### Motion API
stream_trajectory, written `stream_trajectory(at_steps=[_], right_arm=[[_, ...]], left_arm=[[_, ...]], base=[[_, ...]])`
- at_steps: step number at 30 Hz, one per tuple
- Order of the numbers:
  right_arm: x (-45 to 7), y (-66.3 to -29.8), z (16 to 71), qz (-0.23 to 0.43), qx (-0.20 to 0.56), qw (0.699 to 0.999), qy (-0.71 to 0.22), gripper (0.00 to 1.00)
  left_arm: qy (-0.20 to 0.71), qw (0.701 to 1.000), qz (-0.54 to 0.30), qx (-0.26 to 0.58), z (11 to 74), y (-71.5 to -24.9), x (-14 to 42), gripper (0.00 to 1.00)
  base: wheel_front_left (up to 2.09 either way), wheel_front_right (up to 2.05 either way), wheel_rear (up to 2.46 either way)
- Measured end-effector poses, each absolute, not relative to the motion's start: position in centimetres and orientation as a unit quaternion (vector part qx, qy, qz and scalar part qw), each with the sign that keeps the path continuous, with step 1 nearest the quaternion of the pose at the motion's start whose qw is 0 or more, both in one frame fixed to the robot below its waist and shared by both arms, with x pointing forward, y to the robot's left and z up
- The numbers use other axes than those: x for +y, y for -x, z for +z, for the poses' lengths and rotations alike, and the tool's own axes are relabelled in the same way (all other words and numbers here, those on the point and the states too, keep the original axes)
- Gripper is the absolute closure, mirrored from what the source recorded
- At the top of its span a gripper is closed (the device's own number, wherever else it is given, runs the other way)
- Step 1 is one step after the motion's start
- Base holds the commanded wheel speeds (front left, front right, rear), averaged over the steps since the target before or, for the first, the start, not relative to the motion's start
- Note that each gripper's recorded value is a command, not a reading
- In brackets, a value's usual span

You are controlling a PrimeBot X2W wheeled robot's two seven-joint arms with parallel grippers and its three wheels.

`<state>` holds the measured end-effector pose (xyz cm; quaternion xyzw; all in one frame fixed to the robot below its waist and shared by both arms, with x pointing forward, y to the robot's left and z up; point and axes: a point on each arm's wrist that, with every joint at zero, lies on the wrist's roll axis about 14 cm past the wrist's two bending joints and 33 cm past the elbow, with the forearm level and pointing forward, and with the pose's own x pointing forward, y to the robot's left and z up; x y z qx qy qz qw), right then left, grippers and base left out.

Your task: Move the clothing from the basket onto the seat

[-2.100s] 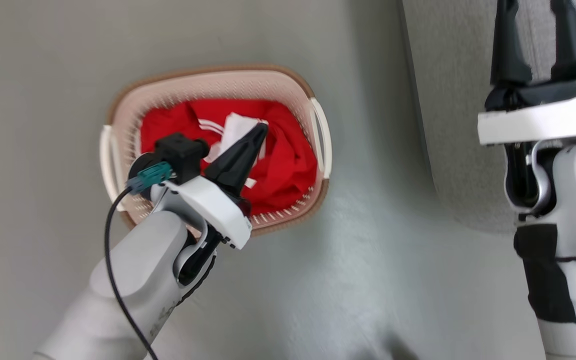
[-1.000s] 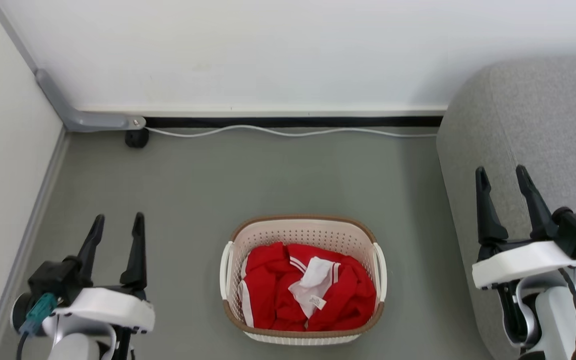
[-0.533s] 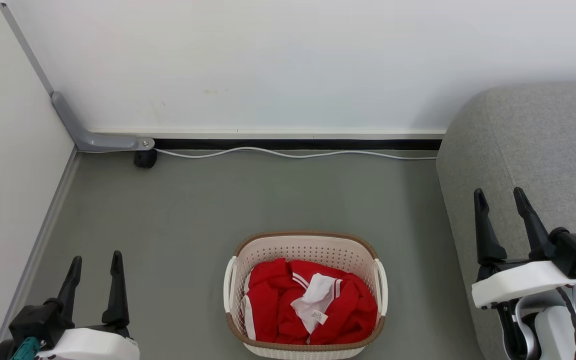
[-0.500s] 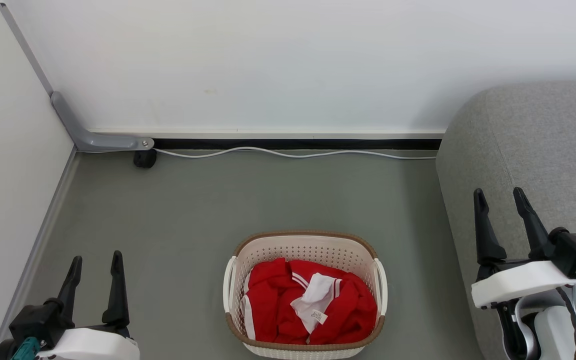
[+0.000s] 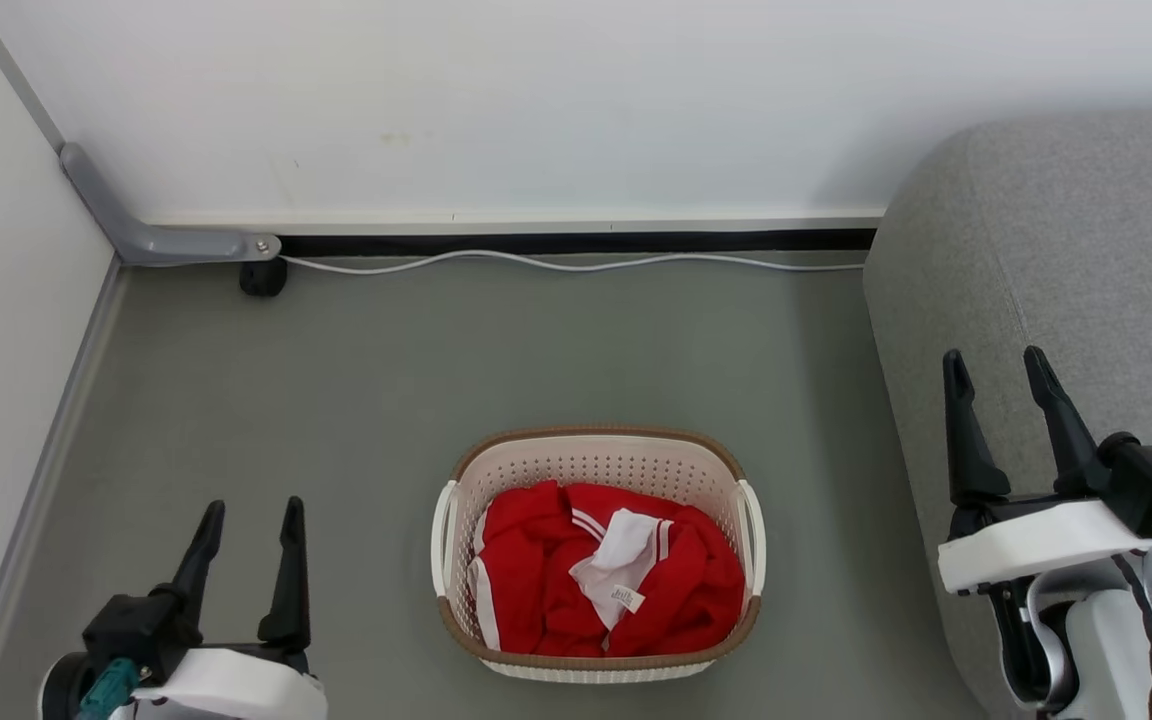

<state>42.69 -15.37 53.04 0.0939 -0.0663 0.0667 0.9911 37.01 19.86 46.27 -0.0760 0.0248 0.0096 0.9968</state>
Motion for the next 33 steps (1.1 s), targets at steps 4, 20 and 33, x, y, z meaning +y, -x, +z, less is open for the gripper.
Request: stream_trajectory(at_steps=[4, 20, 33], right_arm=[[-15.0, -44.0, 53.0, 0.072, -0.068, 0.991, -0.093, 0.0], [-13.5, -52.7, 51.4, 0.104, -0.078, 0.988, -0.083, 0.0], [-15.3, -56.3, 46.2, 0.092, -0.046, 0.991, -0.083, 0.0]], left_arm=[[0.09, 0.995, -0.024, 0.046, 45.0, -38.1, 17.4, 0.0], [0.163, 0.956, -0.199, 0.142, 37.7, -46.0, 4.2, 0.0], [0.193, 0.879, -0.337, 0.276, 28.0, -45.1, -4.8, 0.0]], base=[[0.0, 0.0, 0.0], [0.0, 0.0, 0.0], [0.0, 0.0, 0.0]])
